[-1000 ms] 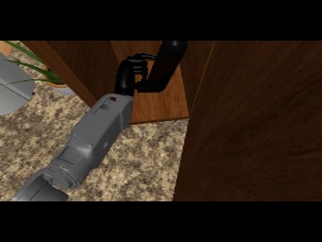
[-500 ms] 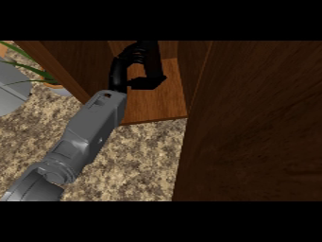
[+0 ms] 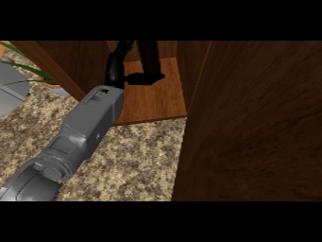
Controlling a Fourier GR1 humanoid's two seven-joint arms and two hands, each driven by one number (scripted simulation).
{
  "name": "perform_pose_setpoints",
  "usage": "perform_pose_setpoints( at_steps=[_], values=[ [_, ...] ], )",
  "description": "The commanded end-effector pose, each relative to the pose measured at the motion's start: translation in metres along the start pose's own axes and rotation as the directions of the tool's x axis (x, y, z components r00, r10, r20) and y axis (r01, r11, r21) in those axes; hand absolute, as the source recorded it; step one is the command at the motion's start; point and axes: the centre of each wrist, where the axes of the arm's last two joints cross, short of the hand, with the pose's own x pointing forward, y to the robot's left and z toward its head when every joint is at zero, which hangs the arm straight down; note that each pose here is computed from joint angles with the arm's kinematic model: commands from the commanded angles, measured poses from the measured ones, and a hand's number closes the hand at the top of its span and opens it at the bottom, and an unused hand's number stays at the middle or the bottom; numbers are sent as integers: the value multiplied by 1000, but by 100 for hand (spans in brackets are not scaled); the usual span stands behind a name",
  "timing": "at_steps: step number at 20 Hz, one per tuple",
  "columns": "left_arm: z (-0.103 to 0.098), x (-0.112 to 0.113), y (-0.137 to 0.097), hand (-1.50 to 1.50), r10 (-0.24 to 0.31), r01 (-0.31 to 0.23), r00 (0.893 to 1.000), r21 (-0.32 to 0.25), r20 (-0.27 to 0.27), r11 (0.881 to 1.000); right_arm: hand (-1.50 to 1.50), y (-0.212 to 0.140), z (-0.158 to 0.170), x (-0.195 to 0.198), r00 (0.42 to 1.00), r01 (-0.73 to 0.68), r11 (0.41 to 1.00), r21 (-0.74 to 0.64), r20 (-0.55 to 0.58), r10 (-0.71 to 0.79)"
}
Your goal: Pick up the wine, place it into the cabinet and close the cabinet
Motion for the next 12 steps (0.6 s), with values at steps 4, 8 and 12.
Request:
perform_pose_setpoints(
  at_steps=[4, 8, 12],
  values=[
    [-20, 31, 4, -150, 176, -172, 983, -65, 56, 983, -150, -2, 9, 30, 996, 93, 996, 6, -2, -93],
    [-6, 28, -21, 150, 271, -257, 956, -128, 110, 958, -150, -3, 8, 33, 997, 73, 997, 19, -14, -72],
    [-22, 49, -13, 150, 361, -336, 929, -216, 84, 917, -150, -7, 10, 34, 997, 73, 997, 9, -26, -72]
  ],
)
